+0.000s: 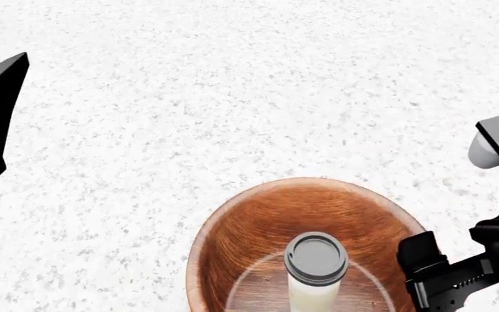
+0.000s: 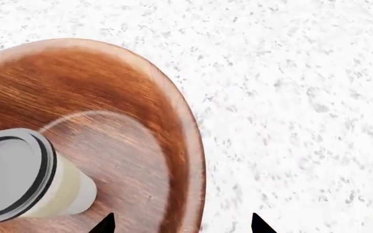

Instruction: Place the cup inside the bowl on the dining table and move the bowl to any counter.

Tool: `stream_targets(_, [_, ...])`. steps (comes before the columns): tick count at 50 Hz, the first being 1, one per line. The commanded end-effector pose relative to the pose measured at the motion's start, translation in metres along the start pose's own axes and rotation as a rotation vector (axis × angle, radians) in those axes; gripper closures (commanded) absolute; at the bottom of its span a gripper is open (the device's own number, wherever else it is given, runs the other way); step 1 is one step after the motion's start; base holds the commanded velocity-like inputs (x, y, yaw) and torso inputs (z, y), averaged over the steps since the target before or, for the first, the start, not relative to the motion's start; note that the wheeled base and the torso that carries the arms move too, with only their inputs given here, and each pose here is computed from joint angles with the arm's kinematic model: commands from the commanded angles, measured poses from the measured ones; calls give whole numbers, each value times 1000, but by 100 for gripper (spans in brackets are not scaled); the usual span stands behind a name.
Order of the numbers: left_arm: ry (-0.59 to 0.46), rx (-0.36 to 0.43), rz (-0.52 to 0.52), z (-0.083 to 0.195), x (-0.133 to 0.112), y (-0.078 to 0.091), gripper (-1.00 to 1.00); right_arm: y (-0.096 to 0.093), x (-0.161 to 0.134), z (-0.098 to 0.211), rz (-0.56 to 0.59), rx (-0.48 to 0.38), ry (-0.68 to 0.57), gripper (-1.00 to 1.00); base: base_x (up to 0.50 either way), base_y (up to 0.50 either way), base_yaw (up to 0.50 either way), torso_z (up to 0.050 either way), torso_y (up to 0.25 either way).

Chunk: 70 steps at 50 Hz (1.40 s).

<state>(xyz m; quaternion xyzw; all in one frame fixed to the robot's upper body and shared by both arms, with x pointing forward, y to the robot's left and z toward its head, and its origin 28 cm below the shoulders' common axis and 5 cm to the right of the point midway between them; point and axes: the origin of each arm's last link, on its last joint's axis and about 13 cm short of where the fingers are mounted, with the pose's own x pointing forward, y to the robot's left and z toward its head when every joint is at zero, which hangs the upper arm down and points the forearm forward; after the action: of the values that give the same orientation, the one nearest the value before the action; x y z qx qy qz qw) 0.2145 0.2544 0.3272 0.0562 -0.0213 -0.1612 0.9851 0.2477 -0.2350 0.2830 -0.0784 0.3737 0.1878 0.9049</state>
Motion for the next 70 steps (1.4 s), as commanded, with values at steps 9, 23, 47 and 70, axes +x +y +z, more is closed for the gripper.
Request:
stream_targets(9, [-1,-8,-4,-4,1,-3,-100,-5,23,-7,-9,45,52,-100,0,0,0,0,0])
stream_targets(23, [1,-3,-3,-4,3,-4,-100,-4,38,-4,10,53,68,-100,0,0,0,0,0])
stream_targets(47, [-1,-9,0,-4,0,-1,-100,-1,50,-5,28,36,103,-100,0,0,0,0,0])
stream_targets(70, [-7,-14,18,-8,-1,0,-100,-7,61,-4,-21,117,-37,100,0,0,0,0,0])
